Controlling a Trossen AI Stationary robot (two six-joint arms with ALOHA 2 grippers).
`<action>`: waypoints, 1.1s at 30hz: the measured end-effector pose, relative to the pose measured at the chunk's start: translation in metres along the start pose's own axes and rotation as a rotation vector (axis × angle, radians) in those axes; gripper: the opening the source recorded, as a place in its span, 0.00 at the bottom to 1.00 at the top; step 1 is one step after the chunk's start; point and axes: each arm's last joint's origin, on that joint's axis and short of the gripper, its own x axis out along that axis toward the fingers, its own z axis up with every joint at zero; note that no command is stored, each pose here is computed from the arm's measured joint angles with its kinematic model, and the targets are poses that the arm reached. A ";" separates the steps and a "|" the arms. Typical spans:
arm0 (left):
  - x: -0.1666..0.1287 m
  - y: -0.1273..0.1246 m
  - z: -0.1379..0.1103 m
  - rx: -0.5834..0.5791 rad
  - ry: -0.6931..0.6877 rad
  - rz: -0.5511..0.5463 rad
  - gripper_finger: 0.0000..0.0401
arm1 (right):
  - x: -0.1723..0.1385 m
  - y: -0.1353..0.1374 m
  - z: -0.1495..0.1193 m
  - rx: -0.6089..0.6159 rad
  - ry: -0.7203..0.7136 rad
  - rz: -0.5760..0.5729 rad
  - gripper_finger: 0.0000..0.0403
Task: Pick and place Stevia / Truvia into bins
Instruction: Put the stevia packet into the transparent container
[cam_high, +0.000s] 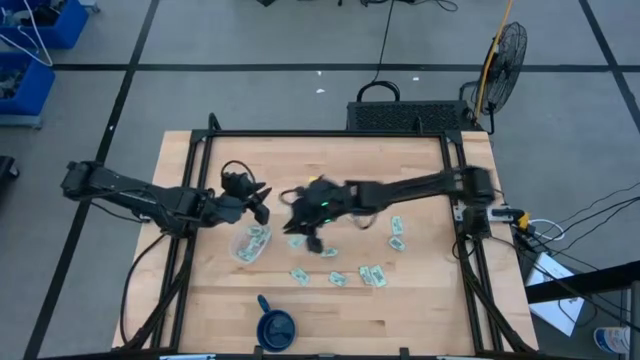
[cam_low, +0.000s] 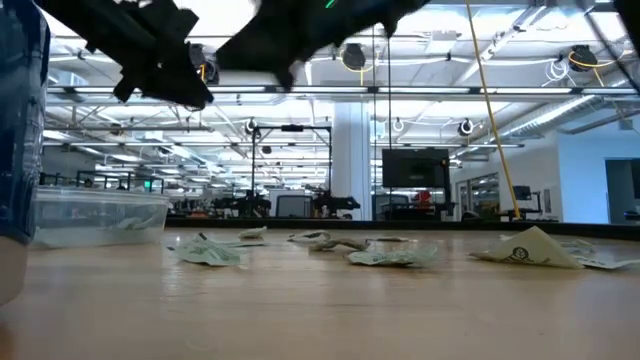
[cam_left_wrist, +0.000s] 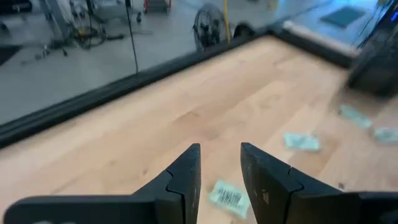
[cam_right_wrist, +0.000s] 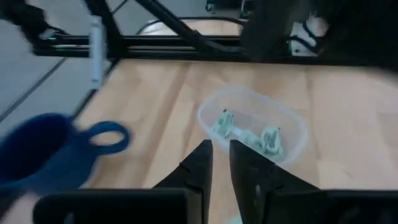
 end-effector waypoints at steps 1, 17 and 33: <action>0.003 -0.001 -0.002 0.007 0.013 0.004 0.30 | -0.017 0.005 0.005 0.004 0.005 -0.001 0.11; 0.101 -0.009 -0.024 0.004 0.200 -0.159 0.30 | -0.214 0.040 -0.089 0.208 -0.262 -0.479 0.17; 0.146 0.021 -0.038 0.127 0.405 -0.201 0.30 | -0.252 0.018 -0.116 0.077 -0.681 -0.659 0.18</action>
